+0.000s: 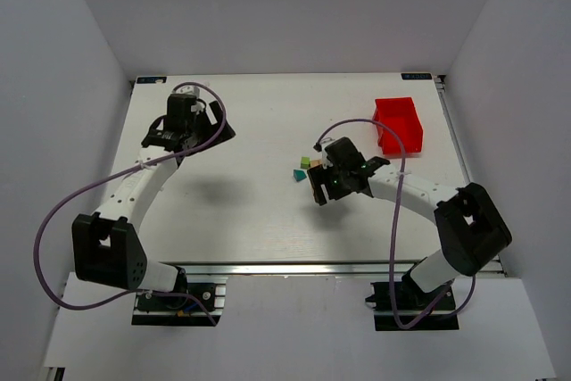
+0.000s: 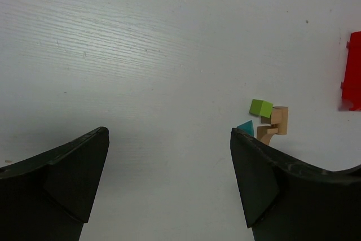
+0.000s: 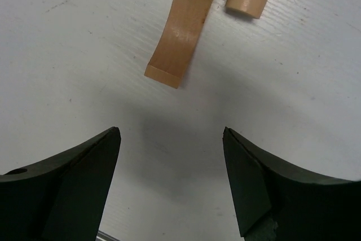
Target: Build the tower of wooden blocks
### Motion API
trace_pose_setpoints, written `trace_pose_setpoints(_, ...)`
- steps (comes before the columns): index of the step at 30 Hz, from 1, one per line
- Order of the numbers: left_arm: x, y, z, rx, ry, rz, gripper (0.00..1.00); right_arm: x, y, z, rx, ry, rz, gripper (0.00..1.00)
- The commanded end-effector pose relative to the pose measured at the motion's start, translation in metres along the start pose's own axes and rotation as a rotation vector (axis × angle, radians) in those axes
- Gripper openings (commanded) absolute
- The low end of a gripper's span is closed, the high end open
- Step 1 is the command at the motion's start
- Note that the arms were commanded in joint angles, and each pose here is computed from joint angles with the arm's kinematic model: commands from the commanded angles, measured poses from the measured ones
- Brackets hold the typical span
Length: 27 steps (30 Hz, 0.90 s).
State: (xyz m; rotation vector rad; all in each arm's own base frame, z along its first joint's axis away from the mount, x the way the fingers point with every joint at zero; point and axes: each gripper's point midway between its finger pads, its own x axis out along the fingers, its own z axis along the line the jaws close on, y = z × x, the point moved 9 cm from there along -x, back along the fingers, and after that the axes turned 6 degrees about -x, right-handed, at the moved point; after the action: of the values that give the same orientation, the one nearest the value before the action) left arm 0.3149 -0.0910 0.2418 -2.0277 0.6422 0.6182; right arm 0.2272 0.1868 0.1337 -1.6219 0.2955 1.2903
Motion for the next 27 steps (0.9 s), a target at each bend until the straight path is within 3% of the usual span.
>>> trace_pose_setpoints(1, -0.015, -0.001, -0.007, 0.000, 0.058, -0.032, 0.98, 0.010, -0.011, 0.004, 0.030, 0.042, -0.079, 0.78)
trace_pose_setpoints(6, -0.015, 0.002, -0.009, 0.004, 0.103, -0.021, 0.98, 0.030, -0.022, 0.011, 0.021, 0.037, -0.073, 0.78)
trace_pose_setpoints(12, -0.020, 0.003, -0.011, 0.014, 0.150, -0.029, 0.98, 0.045, -0.015, 0.011, 0.035, 0.085, -0.011, 0.61)
trace_pose_setpoints(15, -0.019, 0.004, -0.013, 0.022, 0.171, -0.025, 0.98, 0.048, -0.013, 0.012, 0.037, 0.078, -0.023, 0.39)
trace_pose_setpoints(16, -0.019, 0.004, -0.012, 0.023, 0.174, -0.023, 0.98, 0.048, -0.014, 0.013, 0.037, 0.065, -0.029, 0.27)
trace_pose_setpoints(21, -0.019, 0.005, -0.016, 0.044, 0.228, 0.000, 0.98, 0.043, -0.025, 0.018, 0.021, 0.008, -0.088, 0.13)
trace_pose_setpoints(23, -0.021, 0.005, -0.019, 0.065, 0.259, -0.002, 0.98, 0.040, -0.029, 0.018, 0.013, 0.010, -0.102, 0.02)
trace_pose_setpoints(25, -0.024, 0.006, -0.022, 0.075, 0.295, 0.002, 0.98, 0.035, -0.034, 0.019, 0.010, -0.004, -0.118, 0.06)
trace_pose_setpoints(26, -0.025, 0.006, -0.022, 0.076, 0.302, 0.003, 0.98, 0.034, -0.036, 0.019, 0.016, -0.006, -0.121, 0.15)
trace_pose_setpoints(27, -0.026, 0.006, -0.023, 0.077, 0.310, 0.005, 0.98, 0.033, -0.033, 0.019, 0.020, -0.001, -0.095, 0.40)
